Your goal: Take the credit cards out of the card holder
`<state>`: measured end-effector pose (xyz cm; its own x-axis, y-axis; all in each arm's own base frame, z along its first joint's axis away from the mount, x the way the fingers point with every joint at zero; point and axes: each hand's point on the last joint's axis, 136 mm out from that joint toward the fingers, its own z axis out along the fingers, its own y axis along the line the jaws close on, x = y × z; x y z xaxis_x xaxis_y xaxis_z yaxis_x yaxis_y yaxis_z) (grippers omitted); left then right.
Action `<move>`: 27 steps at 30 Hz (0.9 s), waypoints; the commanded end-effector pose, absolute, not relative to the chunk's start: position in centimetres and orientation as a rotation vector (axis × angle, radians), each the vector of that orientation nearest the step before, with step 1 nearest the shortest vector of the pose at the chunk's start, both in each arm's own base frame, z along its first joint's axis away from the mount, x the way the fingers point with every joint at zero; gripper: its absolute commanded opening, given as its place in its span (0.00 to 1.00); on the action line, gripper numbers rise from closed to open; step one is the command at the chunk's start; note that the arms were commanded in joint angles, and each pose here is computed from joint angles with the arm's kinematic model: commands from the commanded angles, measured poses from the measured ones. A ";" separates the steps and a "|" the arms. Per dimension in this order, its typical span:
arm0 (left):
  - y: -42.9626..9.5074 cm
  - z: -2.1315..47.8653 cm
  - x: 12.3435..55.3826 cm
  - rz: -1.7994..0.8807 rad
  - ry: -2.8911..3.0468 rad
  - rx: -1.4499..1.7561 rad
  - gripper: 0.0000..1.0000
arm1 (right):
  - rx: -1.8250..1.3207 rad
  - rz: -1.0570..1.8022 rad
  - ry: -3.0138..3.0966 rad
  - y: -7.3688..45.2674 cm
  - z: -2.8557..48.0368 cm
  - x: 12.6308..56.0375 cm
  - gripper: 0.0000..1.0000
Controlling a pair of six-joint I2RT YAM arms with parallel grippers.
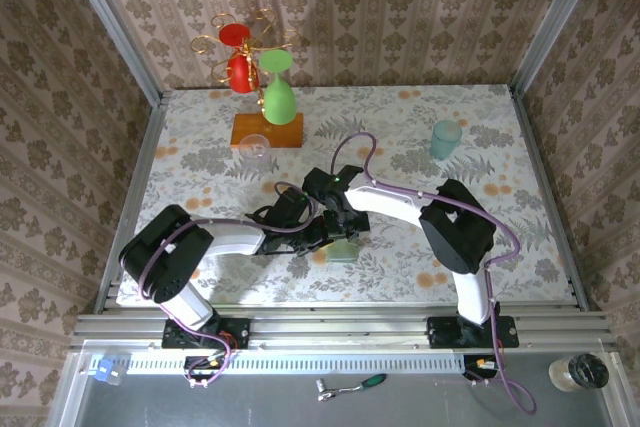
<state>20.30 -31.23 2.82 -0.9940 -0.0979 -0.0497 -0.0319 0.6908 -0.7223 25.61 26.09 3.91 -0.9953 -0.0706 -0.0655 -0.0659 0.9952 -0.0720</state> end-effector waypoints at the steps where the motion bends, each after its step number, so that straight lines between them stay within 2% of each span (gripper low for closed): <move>1: -26.8 -3.4 17.7 -0.821 3.031 -0.158 0.00 | -0.267 -0.541 2.992 22.5 3.4 24.2 0.00; 8: -26.2 -4.0 17.4 -0.811 3.041 -0.184 0.00 | -0.266 -0.556 2.966 22.2 3.9 24.4 0.00; 15: -28.0 -1.7 18.3 -0.899 2.993 -0.119 0.00 | -0.221 -0.435 2.948 22.8 5.8 24.8 0.00; 21: -29.9 1.2 19.4 -0.973 2.929 -0.069 0.00 | -0.176 -0.353 2.957 22.3 6.3 24.7 0.08; 27: -30.9 3.8 20.3 -1.007 2.869 -0.034 0.11 | -0.095 -0.198 2.980 21.9 6.2 24.4 0.14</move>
<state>20.37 -31.49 3.41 -0.9944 -0.0623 -0.0856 0.0099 0.7503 -0.6610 25.20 21.54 5.63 -0.9865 -0.0833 -0.1411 -0.0560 0.9807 -0.1873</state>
